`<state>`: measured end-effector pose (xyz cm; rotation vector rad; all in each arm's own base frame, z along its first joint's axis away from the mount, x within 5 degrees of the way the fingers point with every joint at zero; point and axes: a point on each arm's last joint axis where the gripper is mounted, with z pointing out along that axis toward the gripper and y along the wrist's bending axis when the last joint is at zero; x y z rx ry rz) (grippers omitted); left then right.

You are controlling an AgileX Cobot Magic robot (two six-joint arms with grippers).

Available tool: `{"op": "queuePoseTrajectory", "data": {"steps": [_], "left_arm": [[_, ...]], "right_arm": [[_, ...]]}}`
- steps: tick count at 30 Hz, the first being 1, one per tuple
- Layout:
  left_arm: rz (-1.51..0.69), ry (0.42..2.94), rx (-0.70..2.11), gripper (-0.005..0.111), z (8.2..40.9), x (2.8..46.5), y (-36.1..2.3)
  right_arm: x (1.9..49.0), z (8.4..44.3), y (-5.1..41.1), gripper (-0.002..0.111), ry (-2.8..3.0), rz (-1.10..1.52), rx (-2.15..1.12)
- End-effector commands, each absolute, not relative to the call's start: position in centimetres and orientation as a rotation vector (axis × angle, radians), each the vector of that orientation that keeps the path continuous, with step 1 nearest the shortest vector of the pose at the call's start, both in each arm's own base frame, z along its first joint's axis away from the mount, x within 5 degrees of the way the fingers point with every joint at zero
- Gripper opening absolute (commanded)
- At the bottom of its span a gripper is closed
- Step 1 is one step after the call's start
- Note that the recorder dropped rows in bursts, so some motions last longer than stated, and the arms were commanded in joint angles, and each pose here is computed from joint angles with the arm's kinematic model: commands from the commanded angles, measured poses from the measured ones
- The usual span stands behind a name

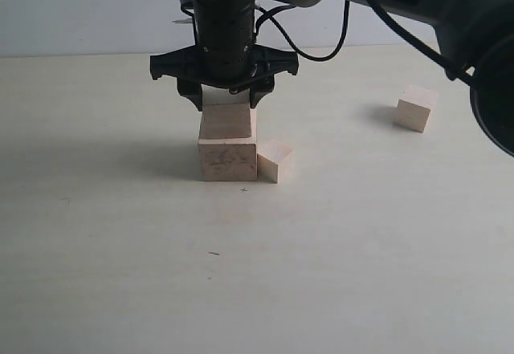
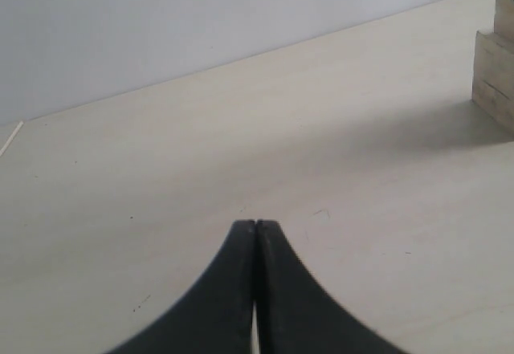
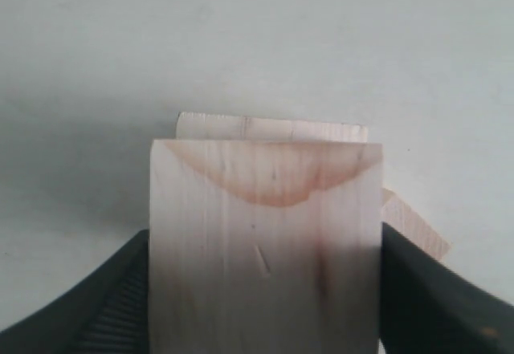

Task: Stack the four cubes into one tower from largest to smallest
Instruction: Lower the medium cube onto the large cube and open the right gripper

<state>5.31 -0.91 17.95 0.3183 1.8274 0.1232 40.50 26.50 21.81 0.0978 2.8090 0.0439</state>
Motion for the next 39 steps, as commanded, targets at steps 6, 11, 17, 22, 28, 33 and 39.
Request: {"op": "queuePoseTrajectory", "data": {"steps": [6,11,17,22,28,33,39], "left_arm": [[0.127,1.807,0.311,0.000,18.2,5.3,-0.9],[0.127,1.807,0.311,0.000,18.2,5.3,-0.9],[0.127,1.807,0.311,0.000,18.2,5.3,-0.9],[0.127,1.807,0.311,0.000,18.2,5.3,-0.9],[0.127,1.807,0.311,0.000,18.2,5.3,-0.9],[0.127,1.807,0.311,0.000,18.2,5.3,-0.9],[0.127,1.807,0.311,0.000,18.2,5.3,-0.9]], "right_arm": [[40.4,22.0,26.4,0.050,2.816,0.031,0.101],[40.4,22.0,26.4,0.065,2.816,0.031,0.104],[40.4,22.0,26.4,0.070,2.816,0.031,0.104],[40.4,22.0,26.4,0.070,2.814,0.036,0.118],[40.1,23.7,26.1,0.070,2.792,0.058,0.122],[39.6,25.6,25.8,0.070,2.760,0.085,0.117],[38.4,32.0,24.0,0.070,2.677,0.147,-0.093]]}}
